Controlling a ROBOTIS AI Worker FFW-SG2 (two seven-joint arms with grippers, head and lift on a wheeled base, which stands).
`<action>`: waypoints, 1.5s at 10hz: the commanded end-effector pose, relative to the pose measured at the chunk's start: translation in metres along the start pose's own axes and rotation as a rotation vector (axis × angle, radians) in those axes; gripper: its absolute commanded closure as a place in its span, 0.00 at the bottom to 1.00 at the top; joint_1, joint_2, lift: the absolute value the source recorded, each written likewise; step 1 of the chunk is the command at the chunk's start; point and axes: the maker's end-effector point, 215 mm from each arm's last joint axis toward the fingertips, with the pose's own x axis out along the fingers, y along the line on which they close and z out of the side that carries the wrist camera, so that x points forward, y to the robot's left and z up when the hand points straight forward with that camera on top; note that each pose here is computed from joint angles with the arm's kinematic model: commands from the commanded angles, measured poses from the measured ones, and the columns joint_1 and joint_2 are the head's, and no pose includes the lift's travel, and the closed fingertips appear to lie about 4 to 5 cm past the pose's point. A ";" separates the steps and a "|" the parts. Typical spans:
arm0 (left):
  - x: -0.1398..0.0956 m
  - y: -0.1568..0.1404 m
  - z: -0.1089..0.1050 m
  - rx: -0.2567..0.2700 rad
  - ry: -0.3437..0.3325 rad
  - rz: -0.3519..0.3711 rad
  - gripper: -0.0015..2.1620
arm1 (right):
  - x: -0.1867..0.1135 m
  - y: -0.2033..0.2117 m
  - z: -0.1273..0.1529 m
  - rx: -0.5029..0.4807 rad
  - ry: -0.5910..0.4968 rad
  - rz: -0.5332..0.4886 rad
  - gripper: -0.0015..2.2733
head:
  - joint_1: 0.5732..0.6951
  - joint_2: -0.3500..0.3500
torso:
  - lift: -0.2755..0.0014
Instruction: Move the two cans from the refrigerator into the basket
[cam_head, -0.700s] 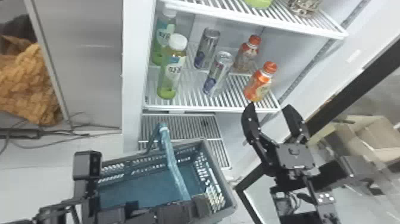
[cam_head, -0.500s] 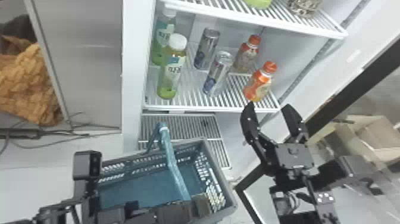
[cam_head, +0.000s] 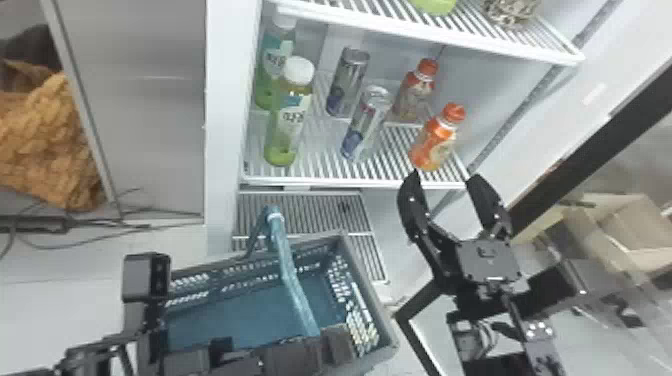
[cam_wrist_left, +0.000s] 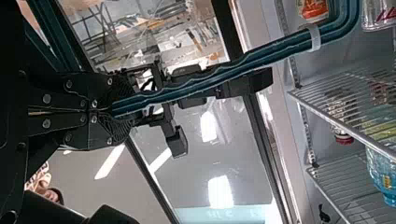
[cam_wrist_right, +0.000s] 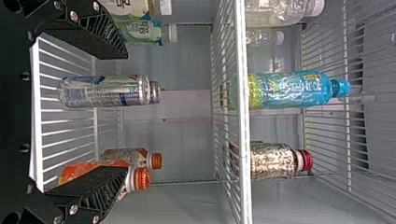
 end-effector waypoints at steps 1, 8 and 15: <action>0.000 0.000 -0.001 -0.001 0.001 -0.001 0.54 | 0.001 0.001 -0.004 0.005 0.007 0.002 0.07 | 1.00 0.00 | 0.00; 0.000 0.000 0.001 0.002 0.000 0.000 0.54 | 0.028 0.008 -0.034 0.013 0.027 0.039 0.07 | 1.00 0.00 | 0.00; -0.001 0.001 0.002 0.003 -0.002 0.005 0.54 | 0.076 0.013 -0.058 0.011 0.013 0.064 0.04 | 1.00 0.00 | 0.00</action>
